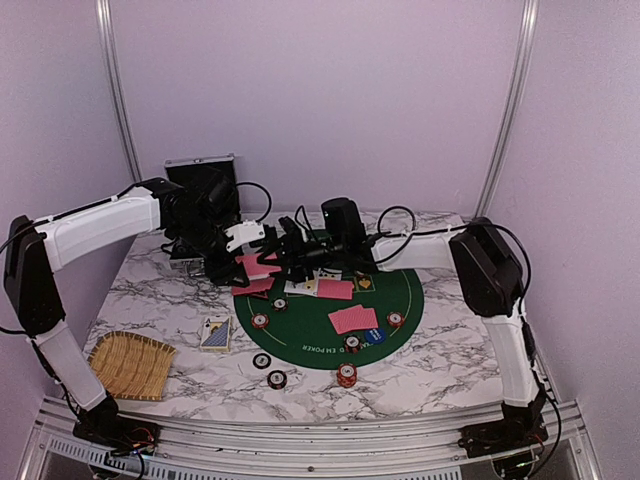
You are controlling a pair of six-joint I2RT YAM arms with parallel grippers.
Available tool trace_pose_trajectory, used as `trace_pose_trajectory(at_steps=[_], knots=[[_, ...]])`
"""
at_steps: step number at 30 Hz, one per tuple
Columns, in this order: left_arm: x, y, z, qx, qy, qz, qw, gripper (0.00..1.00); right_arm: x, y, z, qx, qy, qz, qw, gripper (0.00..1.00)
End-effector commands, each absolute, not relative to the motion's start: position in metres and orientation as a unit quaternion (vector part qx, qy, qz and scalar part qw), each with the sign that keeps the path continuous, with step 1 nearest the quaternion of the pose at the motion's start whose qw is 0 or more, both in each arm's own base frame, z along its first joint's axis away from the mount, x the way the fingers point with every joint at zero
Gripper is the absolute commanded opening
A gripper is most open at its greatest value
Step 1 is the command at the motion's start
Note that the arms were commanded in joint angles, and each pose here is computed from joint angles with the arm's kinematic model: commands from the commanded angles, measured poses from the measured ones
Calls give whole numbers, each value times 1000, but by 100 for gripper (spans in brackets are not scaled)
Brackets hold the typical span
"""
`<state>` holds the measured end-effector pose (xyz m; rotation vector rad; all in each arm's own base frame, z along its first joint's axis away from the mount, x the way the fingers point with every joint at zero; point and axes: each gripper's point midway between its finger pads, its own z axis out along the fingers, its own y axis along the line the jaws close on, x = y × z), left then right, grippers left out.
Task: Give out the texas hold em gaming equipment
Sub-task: Pick up the poker card from the face-down deck piles, then place the poker card in the community card area.
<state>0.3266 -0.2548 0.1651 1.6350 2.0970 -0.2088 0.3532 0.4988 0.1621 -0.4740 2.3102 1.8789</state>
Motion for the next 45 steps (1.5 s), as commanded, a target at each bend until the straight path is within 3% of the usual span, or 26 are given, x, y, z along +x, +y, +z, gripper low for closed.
trace_pose_trajectory(at_steps=[1,9,20,30,37,45], knots=[[330,-260,177,594,758,-84,256,0,359,485,154,-142,779,608,67,52],[329,-257,172,595,759,-81,251,0,363,472,178,-136,770,618,89,26],[330,-256,172,593,761,-78,252,0,368,454,197,-128,764,625,101,4],[336,-242,163,585,771,-67,244,0,402,386,180,-88,793,587,136,1],[344,-223,158,568,785,-61,240,0,424,337,122,-44,830,538,137,1],[351,-196,142,548,804,-49,227,0,437,324,78,-38,872,469,135,1]])
